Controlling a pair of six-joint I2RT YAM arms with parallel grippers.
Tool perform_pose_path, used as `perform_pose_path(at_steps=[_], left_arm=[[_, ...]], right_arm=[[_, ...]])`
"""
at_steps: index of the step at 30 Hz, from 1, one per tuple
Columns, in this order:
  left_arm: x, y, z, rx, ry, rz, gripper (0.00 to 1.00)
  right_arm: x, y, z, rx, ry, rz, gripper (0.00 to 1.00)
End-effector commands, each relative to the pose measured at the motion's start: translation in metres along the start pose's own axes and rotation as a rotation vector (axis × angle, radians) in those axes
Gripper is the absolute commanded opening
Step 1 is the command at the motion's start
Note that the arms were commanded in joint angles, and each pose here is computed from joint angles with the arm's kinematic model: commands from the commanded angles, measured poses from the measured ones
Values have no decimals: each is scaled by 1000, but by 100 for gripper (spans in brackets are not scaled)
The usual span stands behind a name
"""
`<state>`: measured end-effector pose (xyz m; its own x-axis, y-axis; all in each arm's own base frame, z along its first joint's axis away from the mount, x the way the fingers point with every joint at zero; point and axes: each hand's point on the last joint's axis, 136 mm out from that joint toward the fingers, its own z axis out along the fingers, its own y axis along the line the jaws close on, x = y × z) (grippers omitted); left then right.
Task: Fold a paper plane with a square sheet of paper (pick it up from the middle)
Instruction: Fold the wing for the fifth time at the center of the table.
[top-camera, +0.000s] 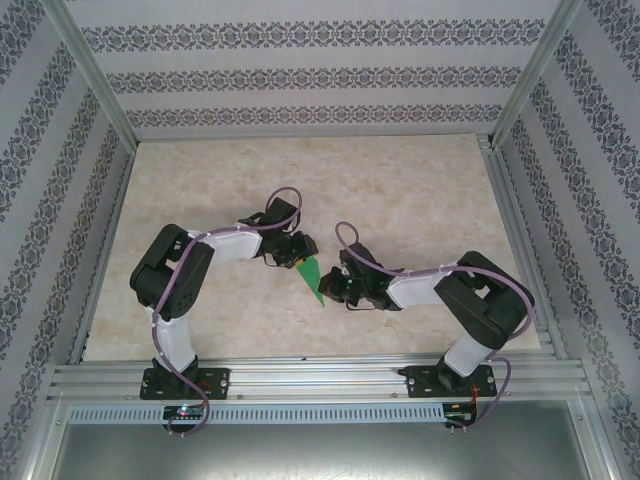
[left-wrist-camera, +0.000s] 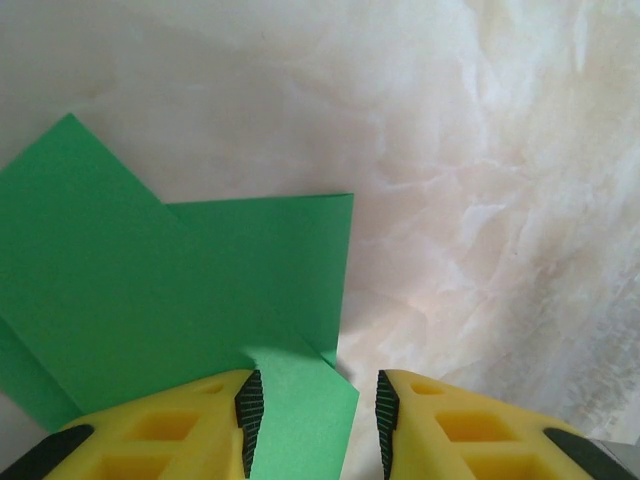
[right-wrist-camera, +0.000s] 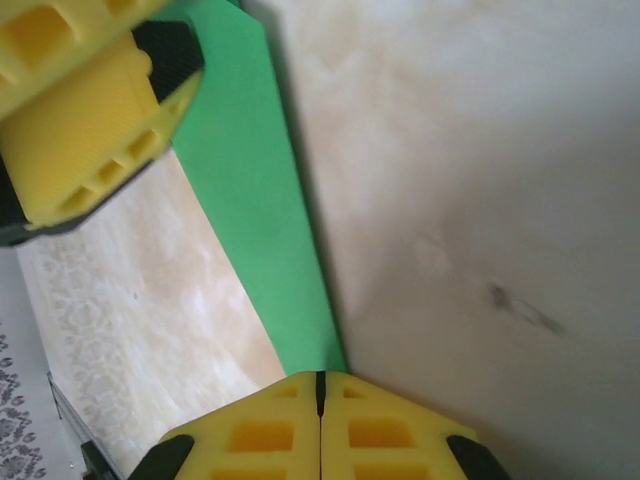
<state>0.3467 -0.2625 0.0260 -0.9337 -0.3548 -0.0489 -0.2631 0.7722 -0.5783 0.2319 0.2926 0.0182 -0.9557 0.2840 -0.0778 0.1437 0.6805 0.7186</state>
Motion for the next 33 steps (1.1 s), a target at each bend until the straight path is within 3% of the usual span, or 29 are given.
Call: perform_pose_path(at_steps=[1, 10, 19, 26, 33], left_arm=[[-2, 23, 8, -67, 13, -21, 40], [-6, -8, -13, -11, 0, 62, 46], [0, -3, -76, -489, -48, 243, 61], [20, -9, -82, -622, -17, 316, 65], [24, -13, -60, -627, 5, 263, 70]], right_arm=[[4, -7, -13, 28, -2, -45, 6], [-25, -10, -38, 86, -94, -60, 19], [-56, -16, -69, 90, -245, -35, 29], [-64, -19, -82, 88, -331, -52, 40], [-62, -17, -81, 59, -312, -43, 41]])
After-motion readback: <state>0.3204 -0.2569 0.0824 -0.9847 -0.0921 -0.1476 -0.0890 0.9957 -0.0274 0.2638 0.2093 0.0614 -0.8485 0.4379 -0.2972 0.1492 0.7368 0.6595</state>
